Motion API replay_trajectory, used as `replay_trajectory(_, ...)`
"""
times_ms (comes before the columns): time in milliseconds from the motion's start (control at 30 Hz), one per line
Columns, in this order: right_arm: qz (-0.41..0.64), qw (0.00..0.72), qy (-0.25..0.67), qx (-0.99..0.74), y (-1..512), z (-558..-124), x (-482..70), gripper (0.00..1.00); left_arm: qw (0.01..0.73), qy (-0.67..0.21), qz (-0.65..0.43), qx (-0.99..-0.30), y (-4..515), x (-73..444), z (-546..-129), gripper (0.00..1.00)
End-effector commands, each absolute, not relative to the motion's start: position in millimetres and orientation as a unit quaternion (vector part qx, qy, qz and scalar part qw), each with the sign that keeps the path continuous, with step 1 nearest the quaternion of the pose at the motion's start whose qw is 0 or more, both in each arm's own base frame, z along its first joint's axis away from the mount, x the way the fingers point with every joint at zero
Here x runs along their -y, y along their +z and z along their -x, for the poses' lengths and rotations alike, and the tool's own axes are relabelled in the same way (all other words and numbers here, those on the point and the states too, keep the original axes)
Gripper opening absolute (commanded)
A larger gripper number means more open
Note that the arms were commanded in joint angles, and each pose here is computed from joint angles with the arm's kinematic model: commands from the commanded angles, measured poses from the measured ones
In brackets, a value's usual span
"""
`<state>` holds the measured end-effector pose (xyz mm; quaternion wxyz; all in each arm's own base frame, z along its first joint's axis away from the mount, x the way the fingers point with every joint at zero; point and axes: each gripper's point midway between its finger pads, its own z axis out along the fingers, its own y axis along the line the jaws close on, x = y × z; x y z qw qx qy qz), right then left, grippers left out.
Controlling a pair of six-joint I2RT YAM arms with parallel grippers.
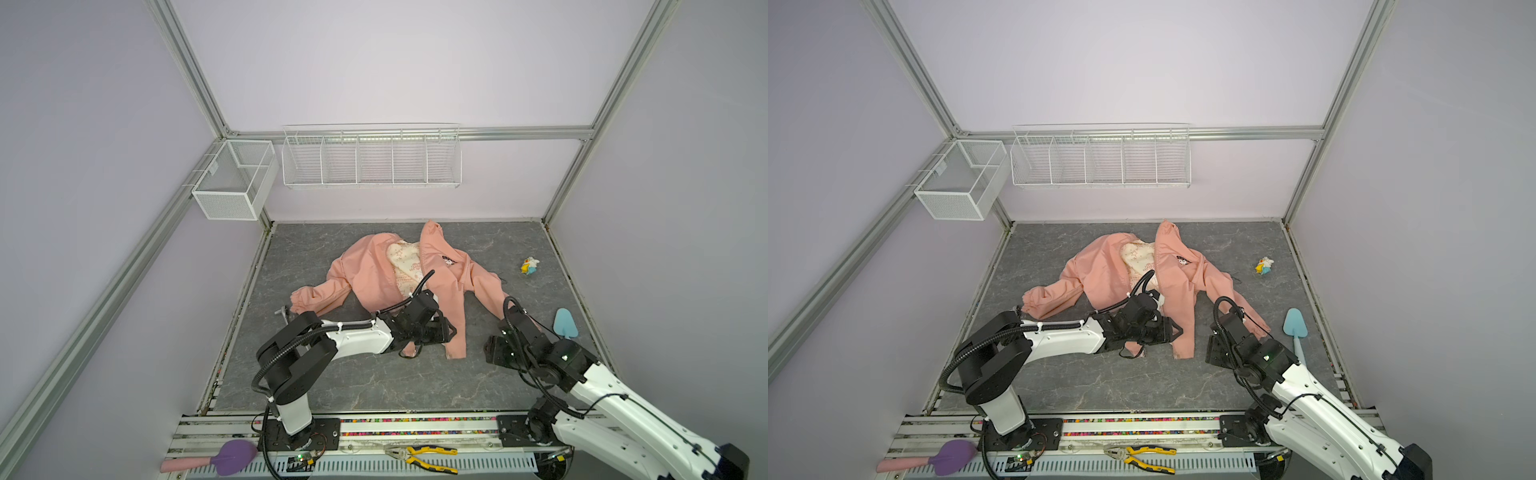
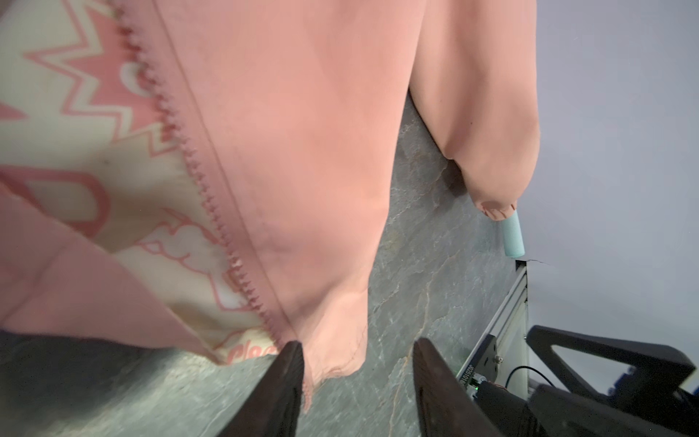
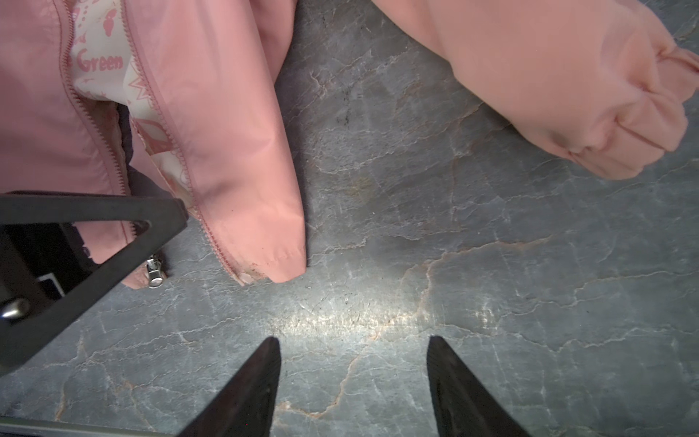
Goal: Zip up the jacket
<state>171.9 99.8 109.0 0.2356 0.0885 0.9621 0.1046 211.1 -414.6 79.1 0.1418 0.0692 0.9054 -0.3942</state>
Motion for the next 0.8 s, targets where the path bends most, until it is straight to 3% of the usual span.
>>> replay_trajectory(0, -0.087, 0.231, 0.106, -0.963, 111, -169, -98, 0.65, 0.151, -0.369, -0.067, -0.915, 75, 402, -211, 0.49)
replay_trajectory(367, -0.088, 0.226, 0.119, -0.963, 111, -171, -104, 0.65, 0.136, -0.389, -0.069, -0.909, 65, 412, -208, 0.51)
replay_trajectory(767, -0.088, 0.219, 0.118, -0.965, 108, -173, -106, 0.65, 0.124, -0.419, -0.079, -0.896, 66, 424, -203, 0.42)
